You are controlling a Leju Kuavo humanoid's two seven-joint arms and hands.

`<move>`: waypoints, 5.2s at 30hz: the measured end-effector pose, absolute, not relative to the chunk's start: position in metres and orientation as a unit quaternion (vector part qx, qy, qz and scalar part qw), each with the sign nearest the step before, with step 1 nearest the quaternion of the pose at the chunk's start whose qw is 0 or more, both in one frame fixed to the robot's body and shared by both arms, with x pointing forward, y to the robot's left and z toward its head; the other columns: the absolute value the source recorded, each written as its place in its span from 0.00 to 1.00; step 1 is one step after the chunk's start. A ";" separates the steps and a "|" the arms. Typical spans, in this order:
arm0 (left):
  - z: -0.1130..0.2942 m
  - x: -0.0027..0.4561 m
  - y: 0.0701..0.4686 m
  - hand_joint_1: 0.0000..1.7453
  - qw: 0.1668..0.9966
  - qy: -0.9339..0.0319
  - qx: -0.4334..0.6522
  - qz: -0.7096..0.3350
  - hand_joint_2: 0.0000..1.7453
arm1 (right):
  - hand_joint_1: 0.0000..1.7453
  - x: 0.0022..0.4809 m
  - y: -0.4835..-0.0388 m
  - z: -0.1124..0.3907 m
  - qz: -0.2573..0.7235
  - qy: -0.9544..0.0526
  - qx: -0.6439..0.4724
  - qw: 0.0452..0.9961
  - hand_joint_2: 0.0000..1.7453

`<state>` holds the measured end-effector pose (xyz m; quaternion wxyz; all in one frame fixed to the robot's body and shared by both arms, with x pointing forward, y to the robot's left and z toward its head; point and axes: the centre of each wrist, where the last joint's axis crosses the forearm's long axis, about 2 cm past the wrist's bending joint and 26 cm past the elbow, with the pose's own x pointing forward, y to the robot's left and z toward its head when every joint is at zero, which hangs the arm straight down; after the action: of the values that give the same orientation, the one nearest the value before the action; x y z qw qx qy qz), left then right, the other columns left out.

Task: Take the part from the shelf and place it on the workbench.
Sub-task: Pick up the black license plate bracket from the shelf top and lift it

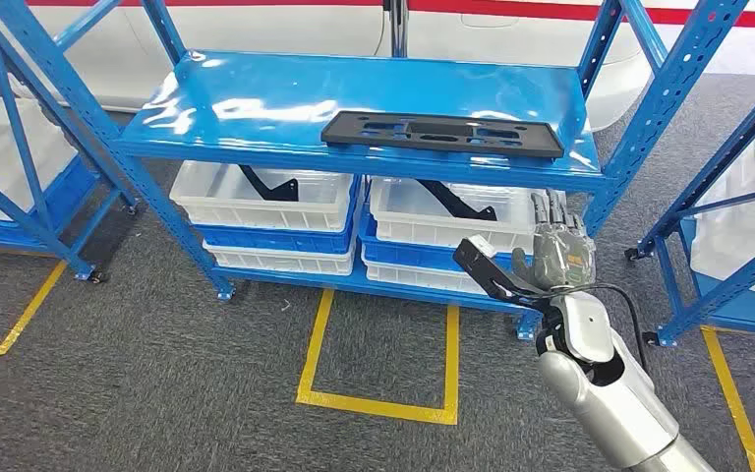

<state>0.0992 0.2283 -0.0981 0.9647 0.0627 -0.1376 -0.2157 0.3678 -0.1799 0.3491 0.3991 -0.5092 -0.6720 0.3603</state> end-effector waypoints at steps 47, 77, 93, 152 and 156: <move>-0.098 0.098 0.227 0.00 0.964 -0.145 0.058 -0.216 0.00 | 0.00 0.367 -0.130 0.369 0.541 -0.544 -0.621 0.162 1.00; -0.098 0.097 0.226 0.00 0.964 -0.145 0.056 -0.216 0.00 | 0.00 0.363 -0.131 0.355 0.548 -0.578 -0.582 0.161 1.00; -0.099 0.095 0.228 0.00 0.964 -0.143 0.058 -0.216 0.00 | 0.00 0.361 -0.128 0.358 0.547 -0.583 -0.582 0.153 1.00; -0.099 0.095 0.227 0.00 0.964 -0.147 0.056 -0.214 0.00 | 0.02 0.363 -0.138 0.343 0.558 -0.637 -0.462 0.263 1.00; -0.099 0.096 0.226 0.00 0.964 -0.153 0.054 -0.212 0.00 | 0.84 0.365 -0.145 0.343 0.549 -0.639 -0.460 0.279 1.00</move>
<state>0.0955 0.2264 -0.0987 0.9638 0.0537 -0.1529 -0.2118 0.3653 -0.1447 0.3429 0.2785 -0.4605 -0.6391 0.5495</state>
